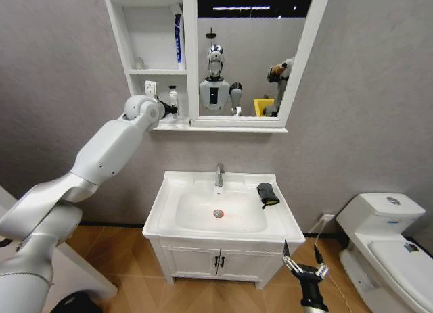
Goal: Move facial cleanser and shampoo from washbasin to cabinet, then wipe washbasin with towel.
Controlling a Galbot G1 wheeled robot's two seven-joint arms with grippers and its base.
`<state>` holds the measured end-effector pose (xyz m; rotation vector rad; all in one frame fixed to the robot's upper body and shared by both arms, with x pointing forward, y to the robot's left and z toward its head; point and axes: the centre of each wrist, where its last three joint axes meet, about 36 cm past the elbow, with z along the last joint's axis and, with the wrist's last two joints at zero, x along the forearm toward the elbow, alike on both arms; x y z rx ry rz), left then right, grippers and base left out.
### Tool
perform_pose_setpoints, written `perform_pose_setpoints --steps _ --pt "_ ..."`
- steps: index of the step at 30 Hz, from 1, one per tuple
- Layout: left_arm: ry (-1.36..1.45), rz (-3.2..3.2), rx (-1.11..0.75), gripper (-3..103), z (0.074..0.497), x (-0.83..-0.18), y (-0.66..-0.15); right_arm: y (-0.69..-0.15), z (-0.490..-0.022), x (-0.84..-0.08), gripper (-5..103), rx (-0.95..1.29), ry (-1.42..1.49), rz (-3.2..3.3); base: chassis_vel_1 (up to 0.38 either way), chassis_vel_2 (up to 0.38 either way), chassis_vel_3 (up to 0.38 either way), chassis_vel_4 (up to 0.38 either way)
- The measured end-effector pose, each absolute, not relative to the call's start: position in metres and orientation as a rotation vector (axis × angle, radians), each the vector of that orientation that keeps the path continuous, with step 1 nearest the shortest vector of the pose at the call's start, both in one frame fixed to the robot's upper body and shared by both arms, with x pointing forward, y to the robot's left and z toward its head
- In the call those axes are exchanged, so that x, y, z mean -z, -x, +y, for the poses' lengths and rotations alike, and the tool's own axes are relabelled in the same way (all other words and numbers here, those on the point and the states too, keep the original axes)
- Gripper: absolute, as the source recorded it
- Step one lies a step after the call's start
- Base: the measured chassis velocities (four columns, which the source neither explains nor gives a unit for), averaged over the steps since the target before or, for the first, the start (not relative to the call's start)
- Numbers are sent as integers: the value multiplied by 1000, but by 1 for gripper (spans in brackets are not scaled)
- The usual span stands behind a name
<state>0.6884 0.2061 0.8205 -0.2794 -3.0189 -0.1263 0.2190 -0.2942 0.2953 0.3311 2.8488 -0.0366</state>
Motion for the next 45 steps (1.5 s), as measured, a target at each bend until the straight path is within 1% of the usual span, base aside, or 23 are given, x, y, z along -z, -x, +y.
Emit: perform_pose_setpoints --steps 5,8,9,13,16,17,19,20,23,26,27,29,30,32,33,36,37,38,40,42,43,44,45 --pt "250 -3033 153 27 205 -813 -697 -219 -292 -295 100 27 -341 2849 0 0 0 0" --pt "245 -3042 130 42 206 -808 -701 -218 -290 -294 100 21 -342 2850 0 0 0 0" --pt "245 -3042 130 42 206 -808 -701 -218 -290 -294 100 21 -342 2850 0 0 0 0" --pt "235 -3050 139 53 207 -801 -702 -218 -291 -294 100 24 -344 2850 0 0 0 0" --pt "222 -3076 142 70 205 -792 -696 -218 -292 -291 100 24 -345 2855 0 0 0 0" --pt "222 -3076 142 70 205 -792 -696 -218 -292 -291 100 24 -345 2855 0 0 0 0" --pt "213 -3137 178 80 206 -785 -681 -218 -289 -289 100 20 -340 2860 0 0 0 0" --pt "213 -3137 178 80 206 -785 -681 -218 -289 -289 100 20 -340 2860 0 0 0 0" --pt "238 -3222 212 96 207 -774 -640 -219 -285 -288 100 22 -328 2863 0 0 0 0" --pt "269 -3284 217 100 217 -760 -608 -220 -284 -288 100 22 -322 2870 0 0 0 0" --pt "269 -3284 217 100 217 -760 -608 -220 -284 -288 100 22 -322 2870 0 0 0 0" --pt "317 -3328 181 100 231 -735 -571 -221 -284 -289 100 28 -311 2876 0 0 0 0" --pt "317 -3328 181 100 231 -735 -571 -221 -284 -289 100 28 -311 2876 0 0 0 0" --pt "356 -3357 143 100 247 -706 -526 -221 -284 -293 100 35 -304 2884 0 0 0 0" --pt "356 -3357 143 100 247 -706 -526 -221 -284 -293 100 35 -304 2884 0 0 0 0" --pt "255 -3297 218 100 276 -644 -468 -220 -288 -296 100 44 -280 2918 0 0 0 0" --pt "255 -3297 218 100 276 -644 -468 -220 -288 -296 100 44 -280 2918 0 0 0 0" --pt "169 -3296 257 100 289 -622 -439 -221 -288 -300 100 37 -264 2952 0 0 0 0" --pt "122 -3303 283 100 294 -608 -420 -223 -289 -303 100 28 -255 2979 0 0 0 0" --pt "8 -3278 345 100 303 -559 -372 -230 -292 -314 100 5 -229 3023 0 0 0 0" --pt "8 -3278 345 100 303 -559 -372 -230 -292 -314 100 5 -229 3023 0 0 0 0" --pt "-86 -3242 376 100 314 -526 -338 -238 -296 -322 100 -4 -212 3033 0 0 0 0" --pt "-86 -3242 376 100 314 -526 -338 -238 -296 -322 100 -4 -212 3033 0 0 0 0"
